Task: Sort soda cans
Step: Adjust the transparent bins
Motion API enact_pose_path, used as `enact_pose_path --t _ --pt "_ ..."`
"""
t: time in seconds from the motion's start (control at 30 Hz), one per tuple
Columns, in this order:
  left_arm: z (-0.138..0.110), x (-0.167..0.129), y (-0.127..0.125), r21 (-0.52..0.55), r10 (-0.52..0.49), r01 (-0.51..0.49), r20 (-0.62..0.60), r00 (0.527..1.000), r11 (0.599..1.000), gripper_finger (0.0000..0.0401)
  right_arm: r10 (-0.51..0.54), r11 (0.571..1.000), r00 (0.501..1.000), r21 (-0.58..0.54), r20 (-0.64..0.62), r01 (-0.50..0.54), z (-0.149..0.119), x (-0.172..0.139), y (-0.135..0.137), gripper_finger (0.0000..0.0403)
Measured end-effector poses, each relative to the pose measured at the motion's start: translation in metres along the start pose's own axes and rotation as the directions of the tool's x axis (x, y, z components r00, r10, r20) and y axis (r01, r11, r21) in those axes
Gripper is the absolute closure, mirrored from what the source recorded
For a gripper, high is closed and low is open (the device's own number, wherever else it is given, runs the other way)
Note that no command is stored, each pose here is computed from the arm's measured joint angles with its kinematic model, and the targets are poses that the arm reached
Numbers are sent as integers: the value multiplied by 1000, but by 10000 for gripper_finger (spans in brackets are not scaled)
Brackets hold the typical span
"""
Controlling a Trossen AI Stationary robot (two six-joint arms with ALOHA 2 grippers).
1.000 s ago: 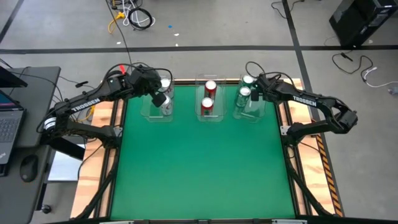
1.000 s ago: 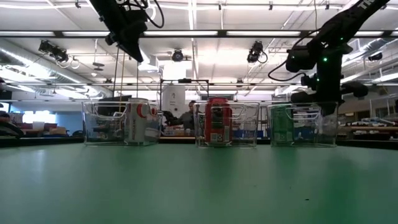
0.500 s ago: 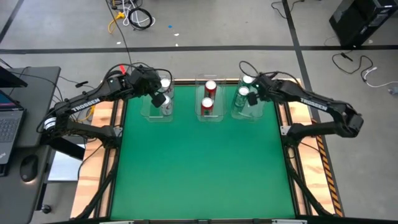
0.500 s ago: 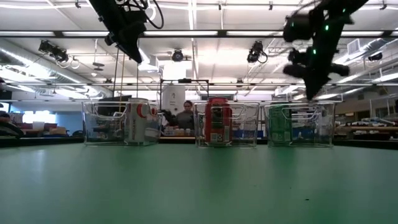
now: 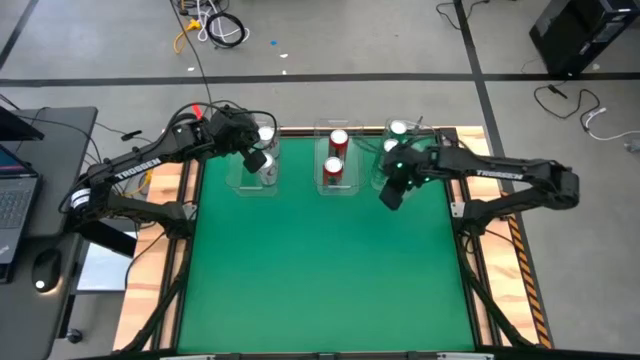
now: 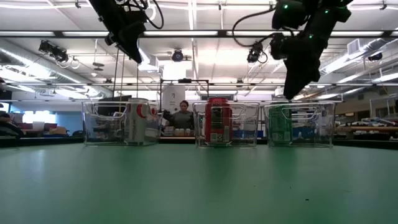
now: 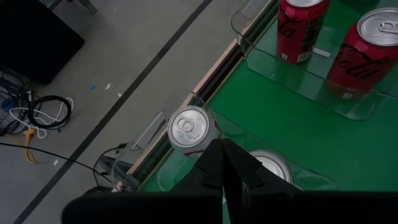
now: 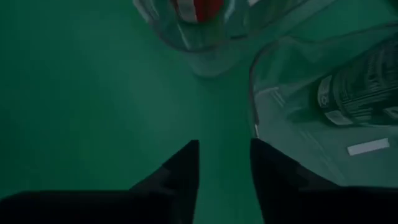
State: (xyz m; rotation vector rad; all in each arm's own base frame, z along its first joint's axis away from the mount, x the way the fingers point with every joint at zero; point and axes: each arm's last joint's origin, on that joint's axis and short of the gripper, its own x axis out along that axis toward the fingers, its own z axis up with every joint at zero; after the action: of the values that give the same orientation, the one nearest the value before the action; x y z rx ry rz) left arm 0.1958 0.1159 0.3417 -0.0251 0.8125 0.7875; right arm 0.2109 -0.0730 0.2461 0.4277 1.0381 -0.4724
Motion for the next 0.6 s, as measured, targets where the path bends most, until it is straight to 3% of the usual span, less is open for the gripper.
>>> enact_pose_path --t 0.13,0.23,0.43,0.6 --pt "0 0 0 -4 0 0 0 1000 1000 401 -70 996 996 -51 -53 67 1 18 3 234" --pt "0 0 0 -7 -1 1 0 1000 1000 401 -112 990 991 -93 -75 105 2 27 4 229" --pt "0 0 -1 -7 -24 24 -2 1000 1000 401 -152 977 986 -162 -67 139 1 30 8 287" --pt "0 0 -1 -6 -24 24 -2 1000 1000 401 -112 982 994 -158 -12 109 -1 16 17 331"
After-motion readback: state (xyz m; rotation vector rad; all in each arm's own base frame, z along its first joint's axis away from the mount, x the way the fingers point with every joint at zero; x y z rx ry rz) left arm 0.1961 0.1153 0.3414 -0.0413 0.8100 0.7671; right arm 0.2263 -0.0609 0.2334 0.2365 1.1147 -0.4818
